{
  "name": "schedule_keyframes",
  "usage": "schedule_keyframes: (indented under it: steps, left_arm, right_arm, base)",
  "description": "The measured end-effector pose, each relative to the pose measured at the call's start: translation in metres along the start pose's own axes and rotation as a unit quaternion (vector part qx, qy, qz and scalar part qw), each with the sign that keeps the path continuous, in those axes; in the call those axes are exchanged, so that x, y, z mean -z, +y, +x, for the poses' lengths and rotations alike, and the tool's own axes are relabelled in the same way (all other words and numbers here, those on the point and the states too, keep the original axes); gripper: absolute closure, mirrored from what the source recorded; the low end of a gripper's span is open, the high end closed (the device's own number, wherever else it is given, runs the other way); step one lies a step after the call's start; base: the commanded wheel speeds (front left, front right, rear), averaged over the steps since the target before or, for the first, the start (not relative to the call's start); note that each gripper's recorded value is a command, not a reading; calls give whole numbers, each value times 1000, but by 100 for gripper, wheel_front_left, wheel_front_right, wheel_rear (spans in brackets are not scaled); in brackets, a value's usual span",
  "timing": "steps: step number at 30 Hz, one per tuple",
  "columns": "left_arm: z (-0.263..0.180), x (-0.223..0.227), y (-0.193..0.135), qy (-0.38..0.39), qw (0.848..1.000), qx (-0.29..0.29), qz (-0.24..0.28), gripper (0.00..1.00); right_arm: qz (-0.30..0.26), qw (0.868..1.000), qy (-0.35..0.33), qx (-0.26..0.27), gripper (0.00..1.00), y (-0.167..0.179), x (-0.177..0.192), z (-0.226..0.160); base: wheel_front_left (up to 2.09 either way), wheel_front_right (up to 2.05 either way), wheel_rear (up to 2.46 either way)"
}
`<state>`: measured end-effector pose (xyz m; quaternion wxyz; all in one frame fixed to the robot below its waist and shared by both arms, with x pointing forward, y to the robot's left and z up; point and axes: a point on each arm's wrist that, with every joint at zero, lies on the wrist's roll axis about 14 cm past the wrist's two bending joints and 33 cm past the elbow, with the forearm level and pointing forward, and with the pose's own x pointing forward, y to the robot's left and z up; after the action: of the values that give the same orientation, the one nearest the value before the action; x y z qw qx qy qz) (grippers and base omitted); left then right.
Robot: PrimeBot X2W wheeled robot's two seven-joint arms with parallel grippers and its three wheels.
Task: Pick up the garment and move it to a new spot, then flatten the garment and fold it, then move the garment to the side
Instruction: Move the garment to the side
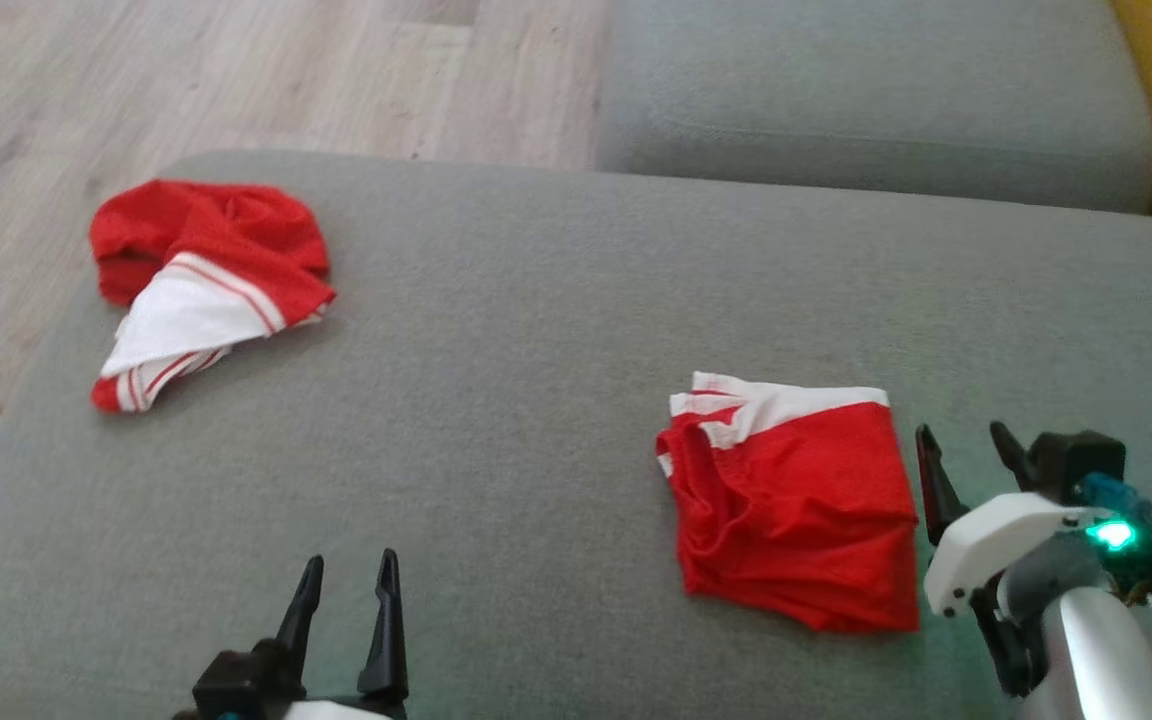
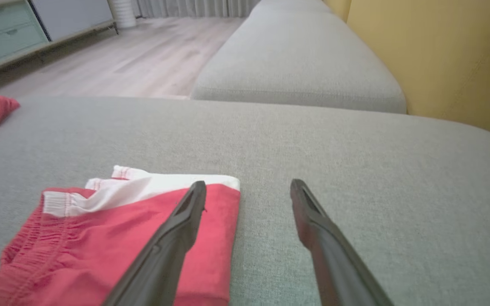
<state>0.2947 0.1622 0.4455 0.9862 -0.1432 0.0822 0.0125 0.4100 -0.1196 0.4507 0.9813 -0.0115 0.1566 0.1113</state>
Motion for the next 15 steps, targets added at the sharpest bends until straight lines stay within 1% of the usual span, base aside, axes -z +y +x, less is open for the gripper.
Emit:
schedule_keyframes:
  steps: [4,7,11,12,13,14,15]
  left_arm:
    - [-2,3,9,4,1000,-19,-4,0]
    - [-3,7,14,11,999,-31,-9,0]
    - [-4,13,18,21,999,-43,-12,0]
    - [-3,14,19,23,999,-45,-12,0]
    - [-2,15,20,25,999,-46,-12,0]
    - [-1,15,20,27,998,-47,-12,0]
    - [1,16,20,28,998,-47,-11,0]
  right_arm:
    - [-4,998,66,-7,0,5,32,10]
    - [-6,995,103,-15,0,10,51,15]
    - [1,988,154,-26,0,17,78,17]
    - [5,986,161,-29,7,19,82,18]
    - [11,986,164,-31,38,21,83,21]
    - [15,985,166,-33,53,23,82,23]
    - [16,985,166,-36,64,24,81,26]
  base:
    - [0,0,0]
    - [0,0,0]
    - [0,0,0]
    - [0,0,0]
    - [0,0,0]
    - [0,0,0]
    - [0,0,0]
